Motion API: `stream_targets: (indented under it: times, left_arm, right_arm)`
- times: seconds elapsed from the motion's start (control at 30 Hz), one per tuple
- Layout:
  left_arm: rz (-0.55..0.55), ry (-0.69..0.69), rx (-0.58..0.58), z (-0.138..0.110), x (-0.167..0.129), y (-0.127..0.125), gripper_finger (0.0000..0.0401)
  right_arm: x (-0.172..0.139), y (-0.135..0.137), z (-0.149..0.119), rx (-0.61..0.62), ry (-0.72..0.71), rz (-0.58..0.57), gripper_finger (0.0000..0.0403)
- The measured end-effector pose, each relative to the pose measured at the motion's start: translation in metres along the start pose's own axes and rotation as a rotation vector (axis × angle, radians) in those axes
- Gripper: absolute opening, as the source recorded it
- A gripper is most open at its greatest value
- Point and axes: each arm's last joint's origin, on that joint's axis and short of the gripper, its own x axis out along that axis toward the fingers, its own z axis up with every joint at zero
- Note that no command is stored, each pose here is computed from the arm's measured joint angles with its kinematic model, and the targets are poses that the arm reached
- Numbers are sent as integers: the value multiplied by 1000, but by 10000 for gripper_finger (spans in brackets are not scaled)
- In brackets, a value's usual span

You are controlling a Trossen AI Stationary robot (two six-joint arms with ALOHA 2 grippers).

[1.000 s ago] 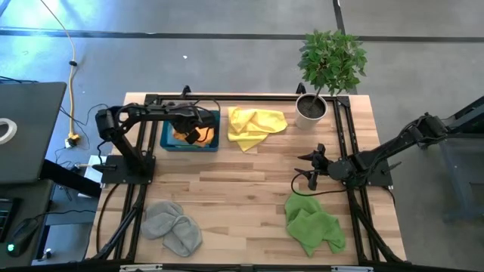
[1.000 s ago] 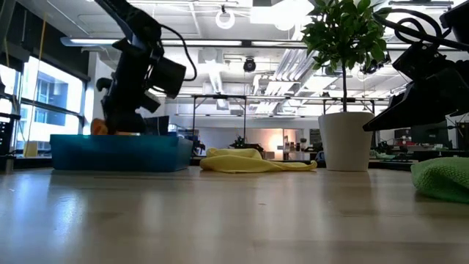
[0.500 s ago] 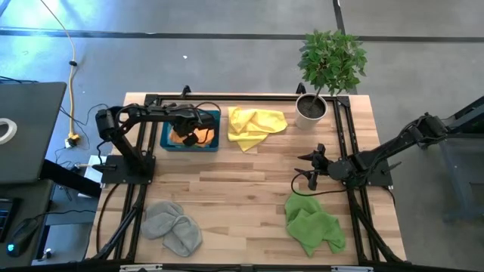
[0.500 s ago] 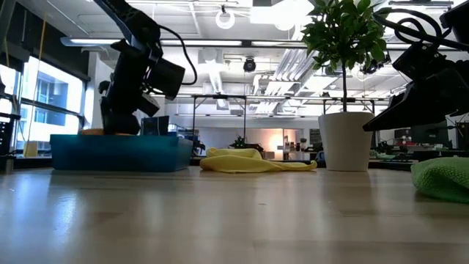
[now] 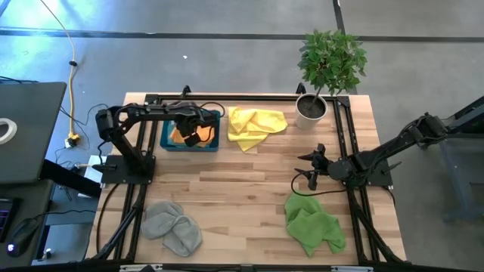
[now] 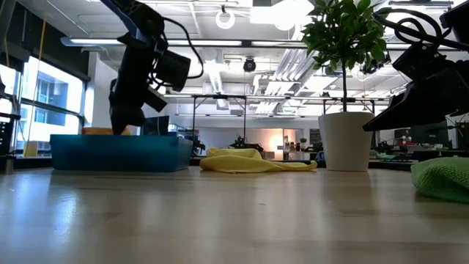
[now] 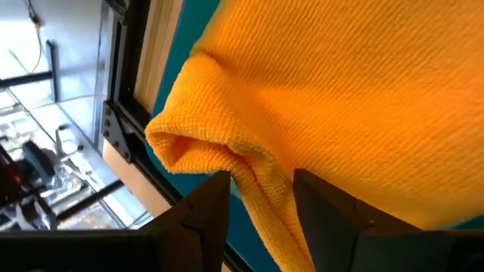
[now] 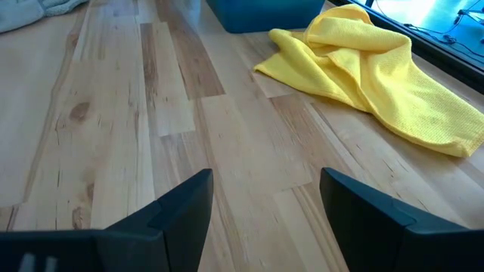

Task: Fold microfiber towels
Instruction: Put the folded orange microfiber cloth into the blue bin, then fold the yellow microfiber cloth

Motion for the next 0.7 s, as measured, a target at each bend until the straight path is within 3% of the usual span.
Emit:
stream_targets:
  times: [0.23, 0.47, 0.7]
  left_arm:
    - [0, 7, 99, 1, -8, 5, 138]
    - [-23, -21, 104, 6, -20, 7, 138]
    - [-181, -225, 146, 18, -62, -14, 138]
  right_arm:
    - [0, 0, 0, 0, 0, 0, 236]
    - [0, 0, 0, 0, 0, 0, 236]
    - [0, 0, 0, 0, 0, 0, 236]
